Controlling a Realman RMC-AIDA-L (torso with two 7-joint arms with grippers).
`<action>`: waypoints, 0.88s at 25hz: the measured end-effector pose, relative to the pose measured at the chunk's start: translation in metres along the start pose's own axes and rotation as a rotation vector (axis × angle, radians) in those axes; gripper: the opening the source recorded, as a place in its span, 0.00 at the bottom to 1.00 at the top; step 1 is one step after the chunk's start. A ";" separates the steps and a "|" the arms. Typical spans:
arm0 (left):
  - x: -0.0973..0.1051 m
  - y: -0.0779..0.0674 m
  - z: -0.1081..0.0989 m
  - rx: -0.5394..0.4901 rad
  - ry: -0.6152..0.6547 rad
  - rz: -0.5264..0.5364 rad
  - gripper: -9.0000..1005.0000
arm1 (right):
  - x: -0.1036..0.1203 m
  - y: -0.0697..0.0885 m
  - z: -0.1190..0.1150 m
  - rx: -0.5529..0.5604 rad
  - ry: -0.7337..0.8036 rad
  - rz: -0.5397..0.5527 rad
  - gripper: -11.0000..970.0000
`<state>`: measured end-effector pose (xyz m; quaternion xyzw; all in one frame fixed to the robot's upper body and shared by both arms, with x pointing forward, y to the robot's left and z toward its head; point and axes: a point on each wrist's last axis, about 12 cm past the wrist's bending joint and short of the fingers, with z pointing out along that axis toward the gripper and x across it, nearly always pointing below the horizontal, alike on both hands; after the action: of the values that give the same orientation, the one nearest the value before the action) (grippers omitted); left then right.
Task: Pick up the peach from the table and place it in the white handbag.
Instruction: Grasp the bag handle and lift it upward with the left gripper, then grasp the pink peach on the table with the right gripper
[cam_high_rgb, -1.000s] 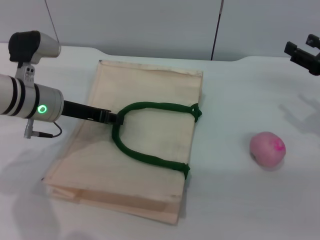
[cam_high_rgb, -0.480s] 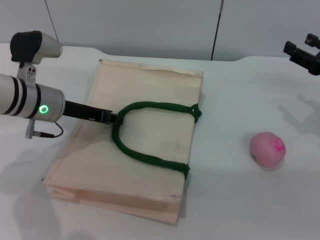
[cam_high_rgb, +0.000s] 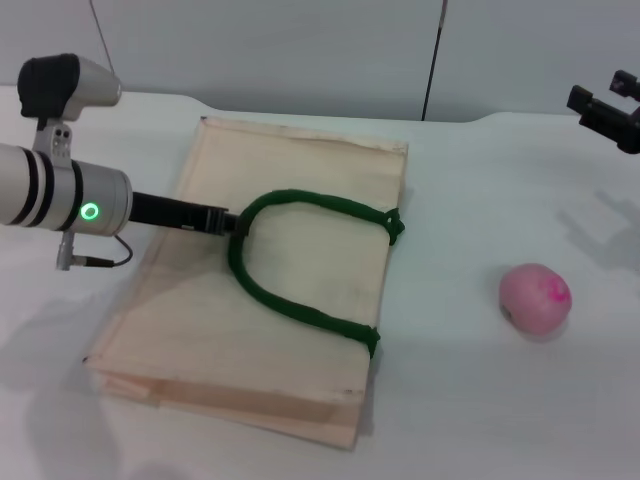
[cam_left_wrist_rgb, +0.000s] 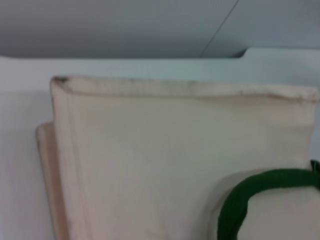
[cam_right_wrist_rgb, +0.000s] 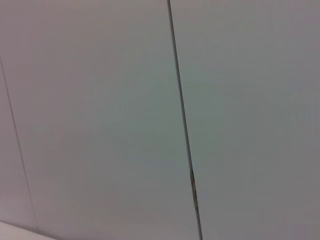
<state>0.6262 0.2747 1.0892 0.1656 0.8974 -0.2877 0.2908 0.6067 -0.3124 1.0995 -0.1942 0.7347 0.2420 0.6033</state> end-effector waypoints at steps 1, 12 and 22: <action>-0.001 0.000 0.000 0.004 -0.012 0.002 0.18 | 0.000 0.000 0.000 -0.001 0.004 0.004 0.77; -0.011 -0.015 -0.015 0.201 -0.164 0.049 0.11 | -0.004 -0.009 -0.017 -0.111 0.169 -0.004 0.77; -0.021 -0.023 -0.052 0.376 -0.315 0.092 0.11 | 0.000 -0.004 -0.024 -0.198 0.420 -0.044 0.77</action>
<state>0.6097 0.2863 1.1461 0.2104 0.7632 -0.4584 0.4039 0.5901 -0.3295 1.1029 -0.3145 0.8123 0.2540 0.4204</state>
